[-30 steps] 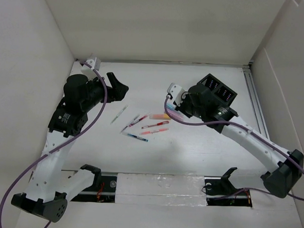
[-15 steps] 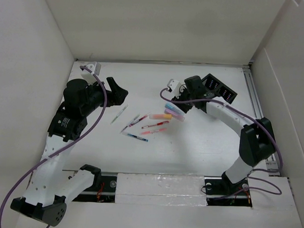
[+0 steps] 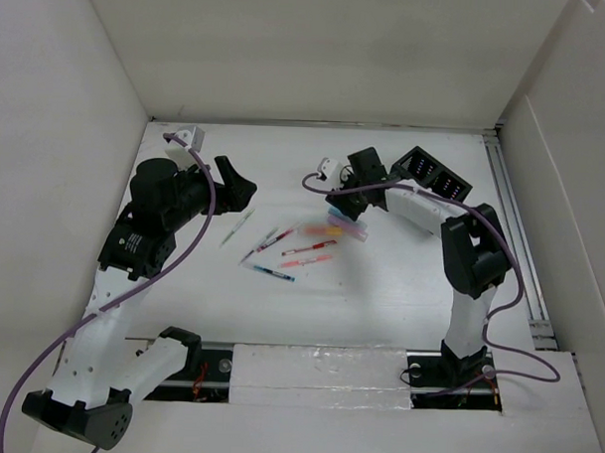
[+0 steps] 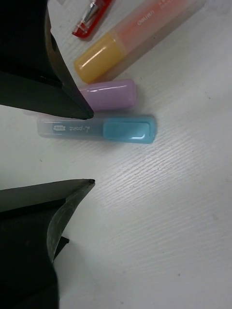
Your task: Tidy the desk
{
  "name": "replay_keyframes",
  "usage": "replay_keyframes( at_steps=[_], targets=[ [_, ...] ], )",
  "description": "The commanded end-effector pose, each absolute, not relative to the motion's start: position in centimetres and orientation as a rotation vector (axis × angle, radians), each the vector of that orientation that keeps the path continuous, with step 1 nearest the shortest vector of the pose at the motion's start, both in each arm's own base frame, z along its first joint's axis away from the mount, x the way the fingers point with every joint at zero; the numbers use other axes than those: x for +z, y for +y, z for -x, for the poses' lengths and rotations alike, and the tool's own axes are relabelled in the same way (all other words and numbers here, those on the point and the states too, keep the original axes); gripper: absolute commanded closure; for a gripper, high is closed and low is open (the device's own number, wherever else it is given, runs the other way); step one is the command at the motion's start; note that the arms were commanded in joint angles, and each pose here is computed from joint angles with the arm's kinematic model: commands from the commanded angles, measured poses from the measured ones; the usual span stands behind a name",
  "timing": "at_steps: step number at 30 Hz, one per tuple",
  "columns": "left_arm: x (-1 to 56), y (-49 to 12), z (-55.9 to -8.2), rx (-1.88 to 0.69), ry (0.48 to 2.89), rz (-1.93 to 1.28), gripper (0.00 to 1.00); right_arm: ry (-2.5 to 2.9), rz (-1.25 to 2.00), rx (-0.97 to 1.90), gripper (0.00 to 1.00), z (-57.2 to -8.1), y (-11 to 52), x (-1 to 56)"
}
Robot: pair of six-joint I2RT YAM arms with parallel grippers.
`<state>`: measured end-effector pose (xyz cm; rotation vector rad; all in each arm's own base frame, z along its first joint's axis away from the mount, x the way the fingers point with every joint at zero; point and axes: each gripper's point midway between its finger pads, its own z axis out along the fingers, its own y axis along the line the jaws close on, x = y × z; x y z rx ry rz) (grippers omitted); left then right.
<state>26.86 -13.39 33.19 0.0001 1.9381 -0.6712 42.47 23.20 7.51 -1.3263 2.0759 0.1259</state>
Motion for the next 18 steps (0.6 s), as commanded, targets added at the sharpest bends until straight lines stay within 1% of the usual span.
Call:
replay_keyframes(
  at_steps=[1,8,18],
  targets=[
    [34.6,-13.7,-27.2,-0.690,1.885,-0.014,0.26,2.007,1.266,0.151,0.42,-44.7,25.2,9.2],
    [34.4,-13.5,-27.6,-0.668,1.894,-0.008,0.26,1.986,1.285,0.238,0.42,-45.0,27.3,8.7],
    [34.4,-13.5,-28.0,-0.661,1.898,-0.009,0.26,2.037,1.268,0.224,0.43,-45.9,27.0,6.4]
  ],
)
